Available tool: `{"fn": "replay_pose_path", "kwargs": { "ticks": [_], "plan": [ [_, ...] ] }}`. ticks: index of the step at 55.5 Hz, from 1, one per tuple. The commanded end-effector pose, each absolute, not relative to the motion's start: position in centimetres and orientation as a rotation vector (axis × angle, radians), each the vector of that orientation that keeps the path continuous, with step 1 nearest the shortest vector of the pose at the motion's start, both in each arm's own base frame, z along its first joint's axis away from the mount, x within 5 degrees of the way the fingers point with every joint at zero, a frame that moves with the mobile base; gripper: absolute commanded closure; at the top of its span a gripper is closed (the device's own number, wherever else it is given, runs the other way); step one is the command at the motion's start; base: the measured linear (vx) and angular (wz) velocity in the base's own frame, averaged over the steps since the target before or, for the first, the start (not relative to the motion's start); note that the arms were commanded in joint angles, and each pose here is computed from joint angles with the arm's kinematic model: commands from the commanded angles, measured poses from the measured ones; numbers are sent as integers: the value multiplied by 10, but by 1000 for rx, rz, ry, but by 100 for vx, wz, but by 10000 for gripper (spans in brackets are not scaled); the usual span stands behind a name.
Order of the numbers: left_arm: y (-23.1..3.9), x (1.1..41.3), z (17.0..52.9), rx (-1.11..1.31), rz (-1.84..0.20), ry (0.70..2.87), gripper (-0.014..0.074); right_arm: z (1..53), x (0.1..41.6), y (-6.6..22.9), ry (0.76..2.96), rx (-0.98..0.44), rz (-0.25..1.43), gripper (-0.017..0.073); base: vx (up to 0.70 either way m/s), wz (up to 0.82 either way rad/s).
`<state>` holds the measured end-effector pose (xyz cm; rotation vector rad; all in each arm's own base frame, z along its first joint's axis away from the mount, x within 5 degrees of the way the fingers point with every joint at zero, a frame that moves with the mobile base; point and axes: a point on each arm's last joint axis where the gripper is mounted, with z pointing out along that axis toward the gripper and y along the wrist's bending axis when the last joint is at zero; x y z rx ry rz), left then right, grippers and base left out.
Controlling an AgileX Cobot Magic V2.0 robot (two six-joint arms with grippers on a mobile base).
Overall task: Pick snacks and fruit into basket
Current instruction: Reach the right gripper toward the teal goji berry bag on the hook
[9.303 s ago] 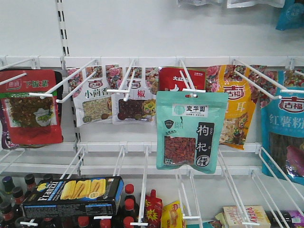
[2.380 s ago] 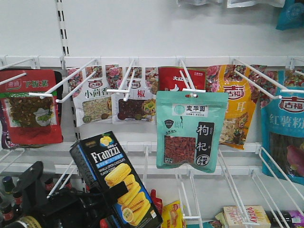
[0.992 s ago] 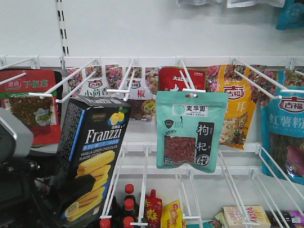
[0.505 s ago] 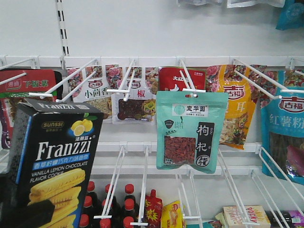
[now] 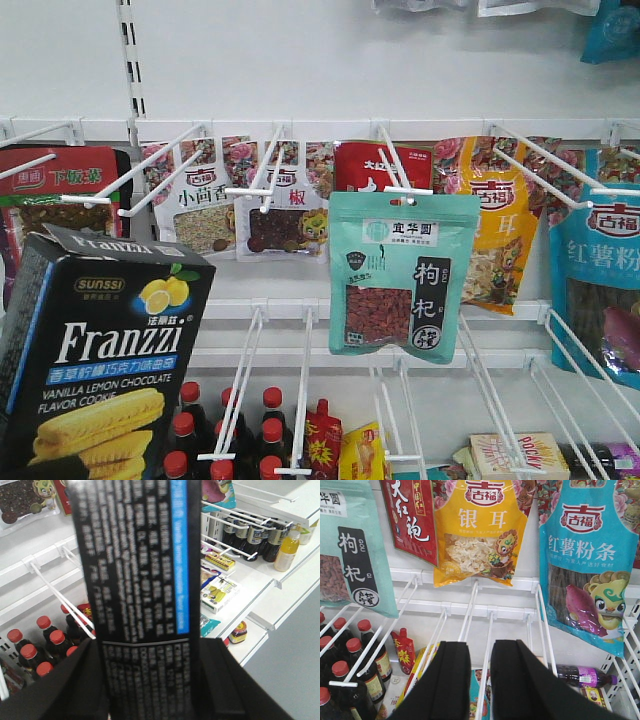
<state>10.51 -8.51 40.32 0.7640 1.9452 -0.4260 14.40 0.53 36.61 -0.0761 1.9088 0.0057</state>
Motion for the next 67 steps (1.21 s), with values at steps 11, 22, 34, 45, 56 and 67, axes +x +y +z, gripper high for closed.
{"fn": "replay_pose_path", "kwargs": {
  "ticks": [11,22,34,45,56,67],
  "plan": [
    [-84,104,421,723,-434,1833,554,385,145,4,1789,-78,-18,350,0,0],
    [-84,104,421,723,-434,1833,554,385,145,4,1789,-78,-18,350,0,0],
    [-84,104,421,723,-434,1833,554,385,145,4,1789,-78,-18,350,0,0],
    [-84,104,421,723,-434,1833,554,385,145,4,1789,-77,-17,350,0,0],
    [-84,104,421,723,-434,1833,554,385,145,4,1787,-75,-13,341,0,0],
    [-84,104,421,723,-434,1833,554,383,151,4,1804,-68,0,123,0,0]
  ]
}}
